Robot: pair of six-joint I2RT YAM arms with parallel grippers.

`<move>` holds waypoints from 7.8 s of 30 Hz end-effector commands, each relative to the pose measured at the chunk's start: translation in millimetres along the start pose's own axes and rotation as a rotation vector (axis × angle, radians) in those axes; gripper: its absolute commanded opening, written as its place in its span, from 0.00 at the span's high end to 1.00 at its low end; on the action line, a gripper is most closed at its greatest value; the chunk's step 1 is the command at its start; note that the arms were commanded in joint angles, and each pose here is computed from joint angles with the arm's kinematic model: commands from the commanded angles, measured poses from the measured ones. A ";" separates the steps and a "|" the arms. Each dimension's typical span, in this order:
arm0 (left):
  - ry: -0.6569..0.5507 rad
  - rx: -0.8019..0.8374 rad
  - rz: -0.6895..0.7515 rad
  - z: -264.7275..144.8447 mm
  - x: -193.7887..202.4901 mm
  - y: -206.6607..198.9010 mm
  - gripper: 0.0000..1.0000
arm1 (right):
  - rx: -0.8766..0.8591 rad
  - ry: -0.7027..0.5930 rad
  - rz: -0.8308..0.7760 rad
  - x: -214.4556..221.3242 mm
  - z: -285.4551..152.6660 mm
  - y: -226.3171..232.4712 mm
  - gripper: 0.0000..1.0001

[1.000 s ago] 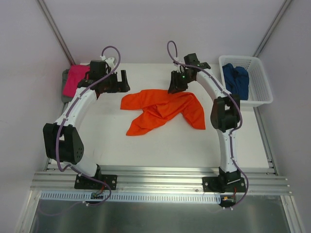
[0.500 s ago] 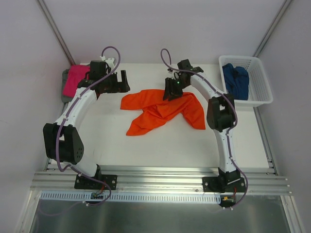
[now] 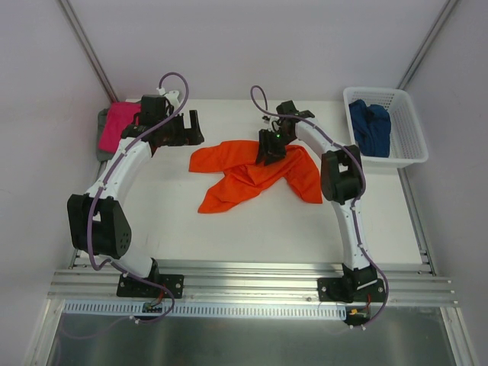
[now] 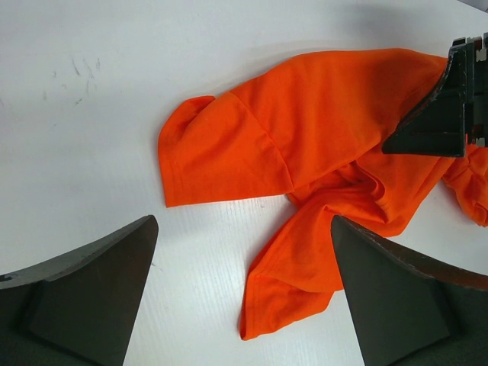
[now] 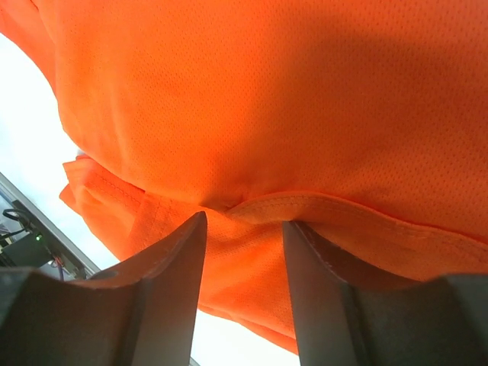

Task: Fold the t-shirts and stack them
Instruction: Flatten the tshirt out

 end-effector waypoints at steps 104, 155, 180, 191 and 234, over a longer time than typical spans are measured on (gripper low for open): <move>-0.058 -0.012 0.035 -17.4 -4.4 -2.7 0.01 | 0.379 -0.122 -0.246 -36.8 -7.5 0.6 0.04; -0.062 0.005 -0.002 -3.3 -9.3 -1.8 0.01 | 0.479 0.048 -0.508 -5.6 -26.2 26.0 0.13; -0.069 0.003 -0.008 -10.4 -6.1 -1.0 0.01 | 0.546 0.027 -0.655 -4.1 -8.2 41.7 0.13; -0.065 0.007 -0.014 -13.1 -1.9 -1.5 0.01 | 0.551 0.126 -0.739 11.4 13.7 40.6 0.12; 0.139 0.170 0.091 64.4 30.7 -38.8 0.04 | 0.672 -0.218 -0.761 -7.0 -124.5 79.9 0.89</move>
Point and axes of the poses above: each gripper's point midway between its finger pads, its own z axis out along the fingers, its own y axis along the line the jaws close on, x = y × z, the point moved 10 cm from there along -z, back along the fingers, and after that the axes turned 1 degree about z, right-handed, at the moved point
